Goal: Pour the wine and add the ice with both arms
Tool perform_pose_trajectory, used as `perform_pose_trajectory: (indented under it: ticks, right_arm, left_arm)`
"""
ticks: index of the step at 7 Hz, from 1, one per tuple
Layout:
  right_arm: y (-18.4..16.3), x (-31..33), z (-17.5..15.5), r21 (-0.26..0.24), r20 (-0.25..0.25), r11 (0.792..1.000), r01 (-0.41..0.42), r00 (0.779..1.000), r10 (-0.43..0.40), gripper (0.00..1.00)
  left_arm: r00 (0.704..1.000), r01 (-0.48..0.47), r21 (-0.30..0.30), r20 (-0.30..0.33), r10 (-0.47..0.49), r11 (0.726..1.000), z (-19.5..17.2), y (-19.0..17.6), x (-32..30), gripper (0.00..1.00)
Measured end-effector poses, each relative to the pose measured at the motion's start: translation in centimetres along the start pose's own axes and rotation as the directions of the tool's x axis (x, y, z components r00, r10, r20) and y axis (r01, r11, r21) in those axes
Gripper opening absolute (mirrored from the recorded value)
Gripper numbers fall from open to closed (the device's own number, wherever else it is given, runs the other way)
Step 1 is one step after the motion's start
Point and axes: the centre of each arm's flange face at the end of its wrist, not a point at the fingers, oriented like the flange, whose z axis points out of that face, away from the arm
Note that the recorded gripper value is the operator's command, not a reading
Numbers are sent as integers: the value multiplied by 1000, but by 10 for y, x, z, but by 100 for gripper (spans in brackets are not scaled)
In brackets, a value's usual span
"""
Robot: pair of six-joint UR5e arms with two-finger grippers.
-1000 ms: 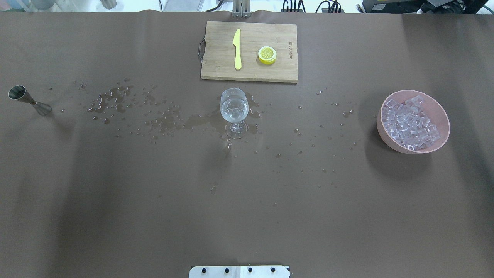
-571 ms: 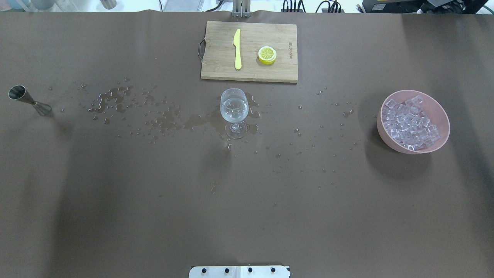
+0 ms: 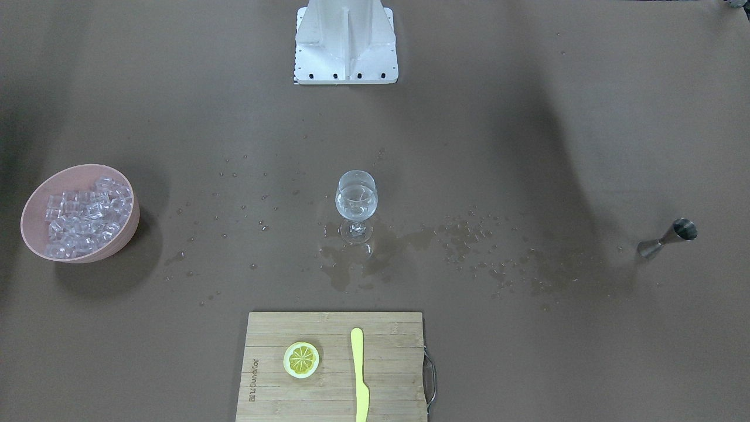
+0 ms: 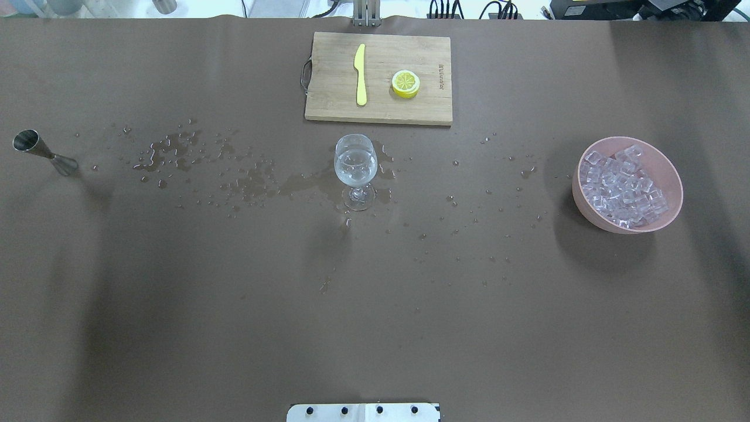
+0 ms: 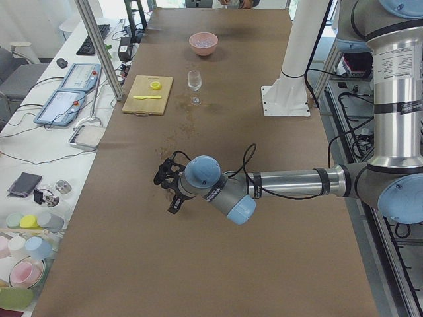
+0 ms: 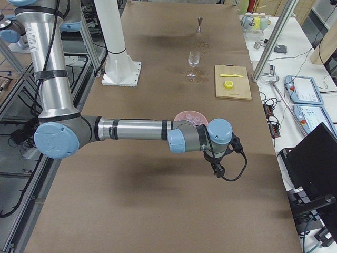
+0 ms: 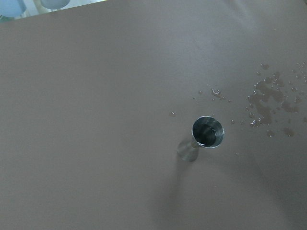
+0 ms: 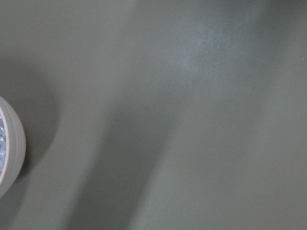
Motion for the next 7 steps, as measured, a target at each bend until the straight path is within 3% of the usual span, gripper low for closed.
perform_pose_trajectory:
  ticks: [4, 7]
  right_arm:
    - [-1, -2, 6, -10, 6, 1000, 4, 1000, -4, 100]
    - [-1, -3, 8, -13, 7, 1000, 6, 1000, -6, 100]
  left_arm:
    - [998, -2, 172, 64, -9, 985, 68, 29, 10, 97]
    - [993, 58, 284, 87, -86, 957, 123, 48, 43, 95]
